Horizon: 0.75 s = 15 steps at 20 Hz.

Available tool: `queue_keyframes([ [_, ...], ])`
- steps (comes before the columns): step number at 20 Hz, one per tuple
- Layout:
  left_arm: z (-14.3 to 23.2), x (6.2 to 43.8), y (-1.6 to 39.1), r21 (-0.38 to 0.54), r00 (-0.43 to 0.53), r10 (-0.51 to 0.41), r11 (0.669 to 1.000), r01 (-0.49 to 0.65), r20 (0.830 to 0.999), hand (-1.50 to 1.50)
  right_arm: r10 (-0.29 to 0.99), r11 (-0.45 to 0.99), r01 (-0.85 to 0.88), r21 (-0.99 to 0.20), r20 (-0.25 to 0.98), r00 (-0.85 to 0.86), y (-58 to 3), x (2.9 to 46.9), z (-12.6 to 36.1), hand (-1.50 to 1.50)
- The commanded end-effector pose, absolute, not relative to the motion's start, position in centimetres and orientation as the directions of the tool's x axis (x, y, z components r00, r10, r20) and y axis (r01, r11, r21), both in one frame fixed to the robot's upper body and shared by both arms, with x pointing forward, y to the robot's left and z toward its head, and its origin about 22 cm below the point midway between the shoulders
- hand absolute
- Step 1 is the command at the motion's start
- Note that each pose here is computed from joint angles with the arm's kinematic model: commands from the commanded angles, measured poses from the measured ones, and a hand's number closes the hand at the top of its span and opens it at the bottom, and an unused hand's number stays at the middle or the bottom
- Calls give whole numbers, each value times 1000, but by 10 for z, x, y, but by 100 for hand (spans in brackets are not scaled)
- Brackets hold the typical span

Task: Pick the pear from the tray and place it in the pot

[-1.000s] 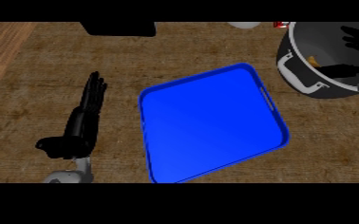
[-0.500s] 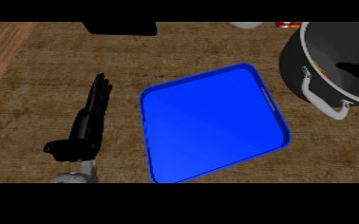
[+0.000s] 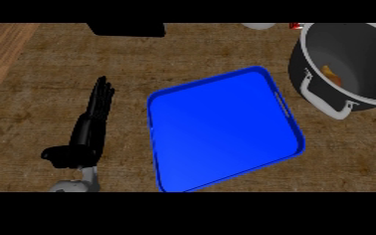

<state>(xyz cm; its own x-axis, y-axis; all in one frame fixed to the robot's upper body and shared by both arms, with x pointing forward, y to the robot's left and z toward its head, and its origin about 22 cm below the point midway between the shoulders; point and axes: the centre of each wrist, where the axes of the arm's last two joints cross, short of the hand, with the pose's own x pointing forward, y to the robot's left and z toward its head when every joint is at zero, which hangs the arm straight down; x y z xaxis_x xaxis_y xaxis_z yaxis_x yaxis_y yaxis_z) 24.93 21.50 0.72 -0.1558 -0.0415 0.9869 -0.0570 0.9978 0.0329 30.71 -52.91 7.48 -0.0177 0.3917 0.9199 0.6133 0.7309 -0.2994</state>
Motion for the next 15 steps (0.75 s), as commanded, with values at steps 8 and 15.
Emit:
queue_keyframes([
  [8,-8,244,215,26,-153,-34,998,-52,988,0,394,689,676,-263,918,-44,-564,263,73,-150],
  [15,5,235,211,22,-144,-26,999,-27,989,0,361,626,753,-203,931,-49,-577,250,83,-150],
])
